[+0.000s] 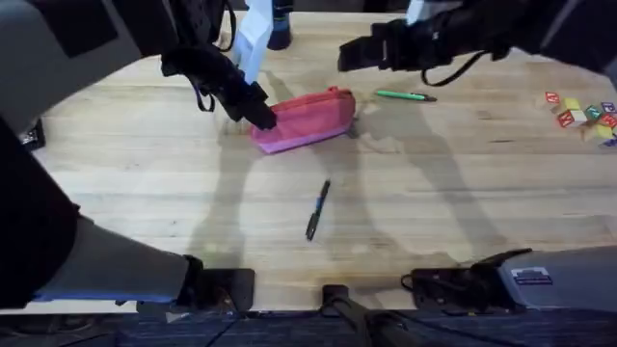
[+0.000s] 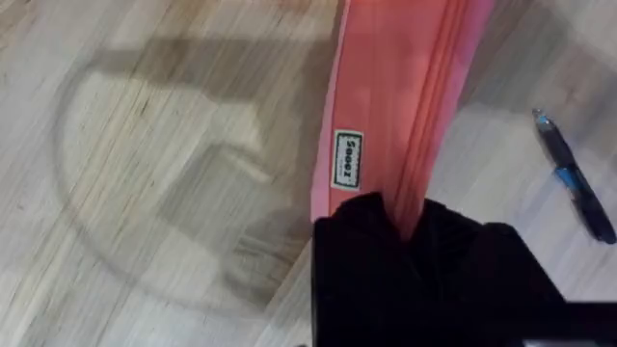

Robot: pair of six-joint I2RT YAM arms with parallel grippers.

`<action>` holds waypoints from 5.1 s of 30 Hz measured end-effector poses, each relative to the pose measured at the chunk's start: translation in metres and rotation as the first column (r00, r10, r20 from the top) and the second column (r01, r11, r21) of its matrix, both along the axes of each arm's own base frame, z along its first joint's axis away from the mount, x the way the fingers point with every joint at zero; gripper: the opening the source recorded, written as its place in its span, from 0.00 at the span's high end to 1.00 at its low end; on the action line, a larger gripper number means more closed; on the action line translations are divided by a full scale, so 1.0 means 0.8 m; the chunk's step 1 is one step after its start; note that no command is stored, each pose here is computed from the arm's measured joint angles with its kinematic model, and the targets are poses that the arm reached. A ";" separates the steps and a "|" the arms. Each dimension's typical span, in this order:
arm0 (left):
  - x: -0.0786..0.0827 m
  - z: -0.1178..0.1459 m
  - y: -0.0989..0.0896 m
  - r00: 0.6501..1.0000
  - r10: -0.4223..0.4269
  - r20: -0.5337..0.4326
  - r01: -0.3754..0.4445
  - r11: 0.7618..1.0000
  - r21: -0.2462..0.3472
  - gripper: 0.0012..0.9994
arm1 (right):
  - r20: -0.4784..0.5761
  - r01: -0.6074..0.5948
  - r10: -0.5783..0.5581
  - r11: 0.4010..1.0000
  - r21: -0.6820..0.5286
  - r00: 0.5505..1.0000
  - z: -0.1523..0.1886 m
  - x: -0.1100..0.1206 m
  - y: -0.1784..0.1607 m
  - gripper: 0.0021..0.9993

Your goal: Unzip the bag, pick up the pens from the table one at a time and place them inside, then zip the bag closed.

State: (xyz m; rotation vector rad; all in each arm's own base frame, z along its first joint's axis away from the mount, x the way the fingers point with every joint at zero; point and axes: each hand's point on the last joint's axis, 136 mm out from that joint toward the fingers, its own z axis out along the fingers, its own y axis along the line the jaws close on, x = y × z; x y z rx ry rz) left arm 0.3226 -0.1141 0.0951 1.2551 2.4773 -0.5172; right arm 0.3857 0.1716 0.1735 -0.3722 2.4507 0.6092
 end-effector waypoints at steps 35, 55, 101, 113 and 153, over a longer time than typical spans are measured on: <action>0.000 0.000 0.000 1.000 0.000 0.001 0.000 1.000 0.001 0.96 | -0.082 -0.067 0.066 0.998 -0.009 0.994 -0.085 0.016 0.056 0.56; 0.000 0.000 0.000 1.000 0.000 0.001 0.000 1.000 0.000 0.96 | -0.083 -0.067 0.066 0.998 -0.004 0.994 -0.084 0.016 0.058 0.97; 0.001 0.000 0.000 1.000 0.000 0.002 0.000 1.000 0.000 0.96 | 0.063 -0.048 0.047 0.999 0.005 0.997 0.064 0.031 0.054 0.00; 0.001 0.000 0.000 1.000 0.000 0.002 0.000 1.000 0.000 0.96 | 0.061 -0.017 0.020 0.998 -0.062 0.998 0.109 0.035 0.041 0.00; 0.001 0.000 0.000 1.000 0.000 0.002 0.000 1.000 0.000 0.96 | -0.278 -0.121 0.073 0.980 -0.157 0.958 -0.040 0.023 0.055 0.02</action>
